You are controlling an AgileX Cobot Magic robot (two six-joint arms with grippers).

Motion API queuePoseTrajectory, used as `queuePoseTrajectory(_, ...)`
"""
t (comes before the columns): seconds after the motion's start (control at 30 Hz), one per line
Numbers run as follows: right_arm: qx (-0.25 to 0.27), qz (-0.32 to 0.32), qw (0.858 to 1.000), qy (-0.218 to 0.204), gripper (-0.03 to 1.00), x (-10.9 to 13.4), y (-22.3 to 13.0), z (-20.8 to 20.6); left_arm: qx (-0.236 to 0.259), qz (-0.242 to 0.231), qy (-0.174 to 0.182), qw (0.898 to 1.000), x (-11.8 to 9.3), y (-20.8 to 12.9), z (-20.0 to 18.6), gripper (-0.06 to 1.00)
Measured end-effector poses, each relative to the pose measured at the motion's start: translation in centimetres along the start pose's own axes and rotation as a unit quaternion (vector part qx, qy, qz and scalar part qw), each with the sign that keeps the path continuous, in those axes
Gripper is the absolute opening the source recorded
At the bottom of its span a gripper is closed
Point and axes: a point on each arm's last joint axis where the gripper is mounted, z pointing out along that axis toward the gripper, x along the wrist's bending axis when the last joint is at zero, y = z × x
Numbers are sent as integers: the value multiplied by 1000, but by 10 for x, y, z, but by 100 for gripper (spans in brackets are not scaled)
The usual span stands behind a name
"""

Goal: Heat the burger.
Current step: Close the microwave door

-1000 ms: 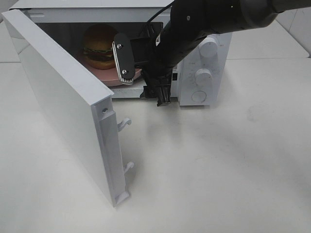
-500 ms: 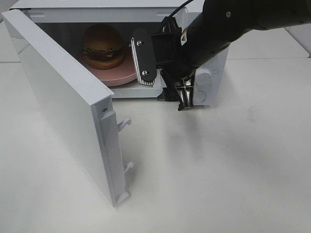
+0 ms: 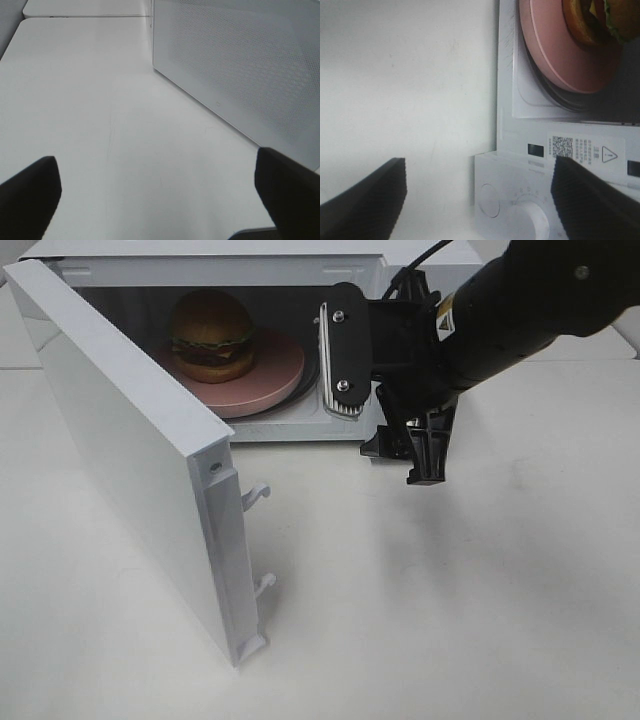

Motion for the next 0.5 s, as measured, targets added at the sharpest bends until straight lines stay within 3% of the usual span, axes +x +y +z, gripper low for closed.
queuePoseTrajectory(0.23, 6, 73, 997, 6, 77, 10, -7, -19, 0, 0, 0, 1000, 0, 0, 0, 97)
queuePoseTrajectory(0.3, 23, 143, 989, 22, 77, 18, -13, -28, 0, 0, 0, 1000, 0, 0, 0, 97)
queuePoseTrajectory(0.43, 39, 196, 979, 33, 76, 23, -16, -35, 0, 0, 0, 1000, 0, 0, 0, 97)
queuePoseTrajectory(0.5, 62, 253, 964, 46, 76, 27, -20, -43, 0, 0, 0, 1000, 0, 0, 0, 97)
